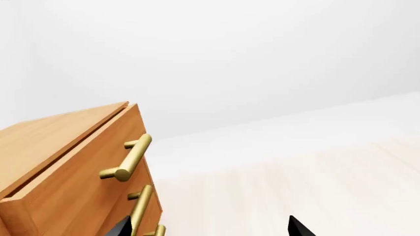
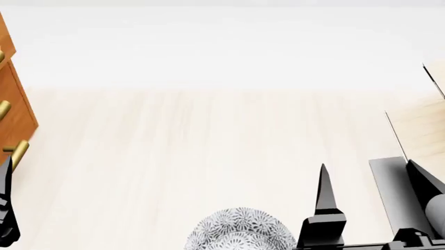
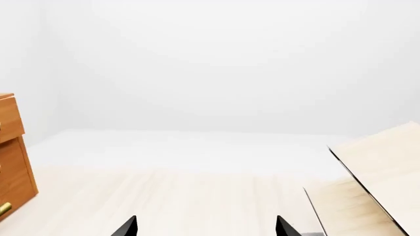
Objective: Close the top drawer of the cabinet and put the bowl on top of it.
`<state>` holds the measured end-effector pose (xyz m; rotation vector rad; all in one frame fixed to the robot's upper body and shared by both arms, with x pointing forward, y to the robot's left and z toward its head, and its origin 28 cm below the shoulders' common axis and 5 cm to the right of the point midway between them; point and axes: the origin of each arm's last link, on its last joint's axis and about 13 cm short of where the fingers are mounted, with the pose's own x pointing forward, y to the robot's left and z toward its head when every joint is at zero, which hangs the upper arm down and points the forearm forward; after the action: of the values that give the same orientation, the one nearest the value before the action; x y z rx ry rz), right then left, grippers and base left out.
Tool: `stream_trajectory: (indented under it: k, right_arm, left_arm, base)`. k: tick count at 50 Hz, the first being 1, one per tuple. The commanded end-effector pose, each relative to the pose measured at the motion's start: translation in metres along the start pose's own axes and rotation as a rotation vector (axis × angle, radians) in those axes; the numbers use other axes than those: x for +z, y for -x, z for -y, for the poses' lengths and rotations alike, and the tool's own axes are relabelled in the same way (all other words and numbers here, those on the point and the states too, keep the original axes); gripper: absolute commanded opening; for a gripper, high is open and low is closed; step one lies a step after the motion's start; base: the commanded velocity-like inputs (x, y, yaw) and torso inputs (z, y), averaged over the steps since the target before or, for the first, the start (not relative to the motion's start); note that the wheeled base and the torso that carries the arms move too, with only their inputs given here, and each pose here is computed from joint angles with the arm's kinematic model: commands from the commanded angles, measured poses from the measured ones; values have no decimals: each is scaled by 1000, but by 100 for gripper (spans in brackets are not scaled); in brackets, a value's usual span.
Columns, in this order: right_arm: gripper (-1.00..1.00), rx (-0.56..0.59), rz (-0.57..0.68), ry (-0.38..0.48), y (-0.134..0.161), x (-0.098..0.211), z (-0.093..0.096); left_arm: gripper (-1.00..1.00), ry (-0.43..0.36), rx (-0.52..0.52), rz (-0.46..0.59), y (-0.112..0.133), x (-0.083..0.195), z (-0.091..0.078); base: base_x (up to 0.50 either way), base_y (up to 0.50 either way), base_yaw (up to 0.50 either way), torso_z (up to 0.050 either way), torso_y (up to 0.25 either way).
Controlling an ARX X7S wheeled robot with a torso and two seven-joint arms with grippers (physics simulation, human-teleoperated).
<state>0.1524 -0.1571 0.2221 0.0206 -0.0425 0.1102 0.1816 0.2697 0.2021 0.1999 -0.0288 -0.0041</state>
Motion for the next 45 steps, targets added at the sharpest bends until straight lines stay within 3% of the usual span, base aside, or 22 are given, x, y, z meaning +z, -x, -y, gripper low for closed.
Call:
stream_trajectory:
  k: [1,21,30,45]
  right_arm:
    - [100,-1,5,-12,0,-1,2]
    - [100,-1,6,-18,0,-4,2]
    - [100,-6,22,-14,0,-5,2]
    - [100,-12,28,-13,1,-4,4]
  left_arm:
    - [100,11,7,27,0,3,-1]
    - [100,29,-2,20,1,0,-1]
    - [100,29,-12,18,-1,-3,0]
    - [100,70,0,-12,-30,5,4]
  base:
    - [500,0,0,0,0]
    - [500,0,0,0,1]
    - [0,0,0,0,0]
    - [0,0,0,0,0]
